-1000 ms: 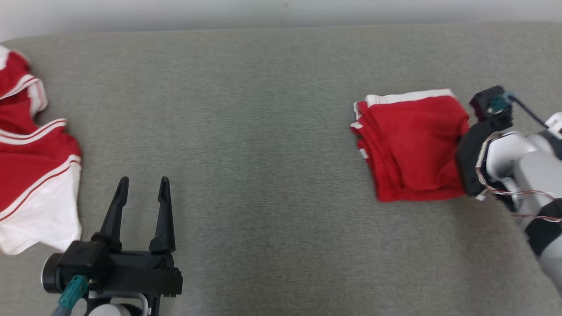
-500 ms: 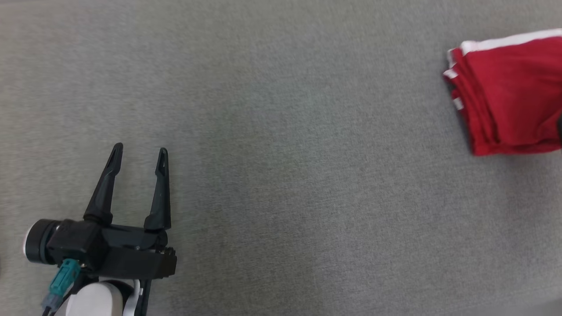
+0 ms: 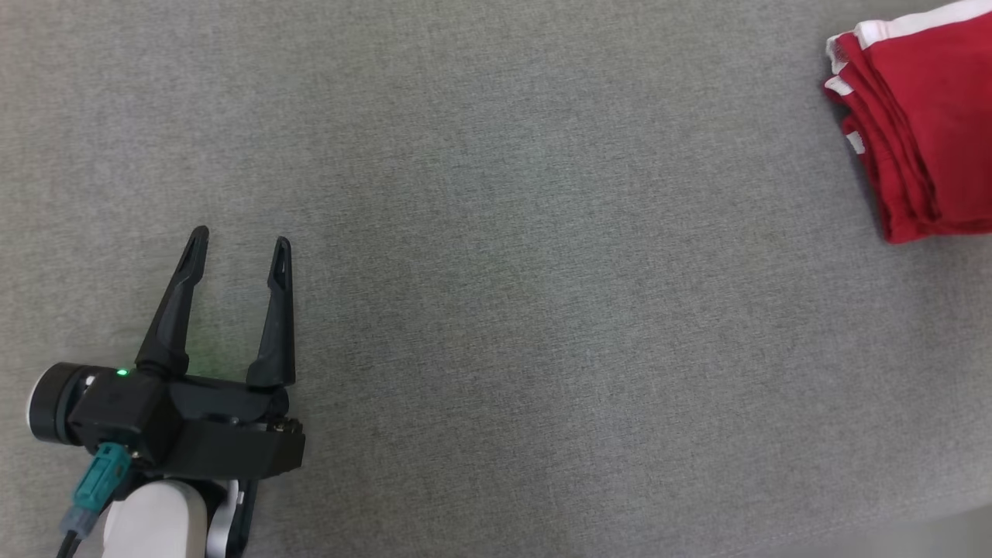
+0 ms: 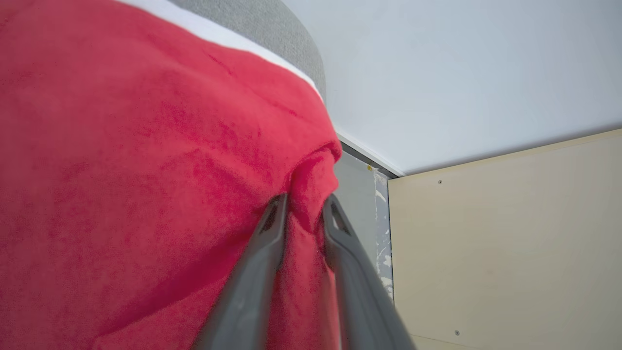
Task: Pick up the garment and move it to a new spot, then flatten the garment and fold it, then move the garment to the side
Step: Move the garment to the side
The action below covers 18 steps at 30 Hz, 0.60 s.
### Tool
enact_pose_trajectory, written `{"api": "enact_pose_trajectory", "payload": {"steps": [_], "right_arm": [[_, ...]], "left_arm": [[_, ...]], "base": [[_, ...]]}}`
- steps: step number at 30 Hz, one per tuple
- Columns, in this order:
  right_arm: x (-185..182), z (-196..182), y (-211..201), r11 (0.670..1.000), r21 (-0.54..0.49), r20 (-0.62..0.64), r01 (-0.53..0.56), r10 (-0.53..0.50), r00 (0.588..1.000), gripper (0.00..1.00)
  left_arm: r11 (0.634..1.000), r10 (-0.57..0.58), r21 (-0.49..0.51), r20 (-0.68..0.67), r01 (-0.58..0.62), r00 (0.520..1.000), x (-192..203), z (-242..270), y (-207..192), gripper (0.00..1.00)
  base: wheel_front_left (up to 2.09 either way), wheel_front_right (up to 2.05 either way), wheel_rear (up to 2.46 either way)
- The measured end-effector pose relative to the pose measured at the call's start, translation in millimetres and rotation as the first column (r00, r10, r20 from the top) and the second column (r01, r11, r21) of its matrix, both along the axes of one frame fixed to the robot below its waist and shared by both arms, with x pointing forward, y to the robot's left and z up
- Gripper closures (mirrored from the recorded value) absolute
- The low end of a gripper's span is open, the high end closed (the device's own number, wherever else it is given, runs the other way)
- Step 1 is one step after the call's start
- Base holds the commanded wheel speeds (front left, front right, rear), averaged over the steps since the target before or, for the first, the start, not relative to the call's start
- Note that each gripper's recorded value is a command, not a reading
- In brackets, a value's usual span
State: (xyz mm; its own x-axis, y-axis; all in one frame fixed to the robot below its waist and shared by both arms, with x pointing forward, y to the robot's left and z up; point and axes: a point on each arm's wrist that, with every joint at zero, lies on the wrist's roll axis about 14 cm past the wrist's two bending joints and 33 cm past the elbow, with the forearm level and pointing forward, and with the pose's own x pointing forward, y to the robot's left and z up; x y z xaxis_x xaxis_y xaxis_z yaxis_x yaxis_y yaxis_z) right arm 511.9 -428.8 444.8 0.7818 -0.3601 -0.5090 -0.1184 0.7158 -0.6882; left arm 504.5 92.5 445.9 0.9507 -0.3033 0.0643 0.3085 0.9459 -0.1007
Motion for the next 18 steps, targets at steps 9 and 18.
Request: {"api": "enact_pose_trajectory", "payload": {"steps": [9, 18], "right_arm": [[18.4, 23.0, 37.3, 0.987, 0.137, 0.248, -0.089, 0.053, 0.967, 0.00], [-2.5, 43.5, 116.8, 0.855, 0.471, 0.533, -0.219, -0.077, 0.843, 0.00]], "left_arm": [[0.998, 0.058, -0.023, 0.027, -0.058, 0.998, -4.0, 19.7, 14.6, 0.00], [0.986, 0.166, -0.029, -0.008, -0.166, 0.986, -38.8, 30.7, 48.7, 0.00]], "base": [[0.00, 0.00, 0.00], [0.00, 0.00, 0.00]]}}
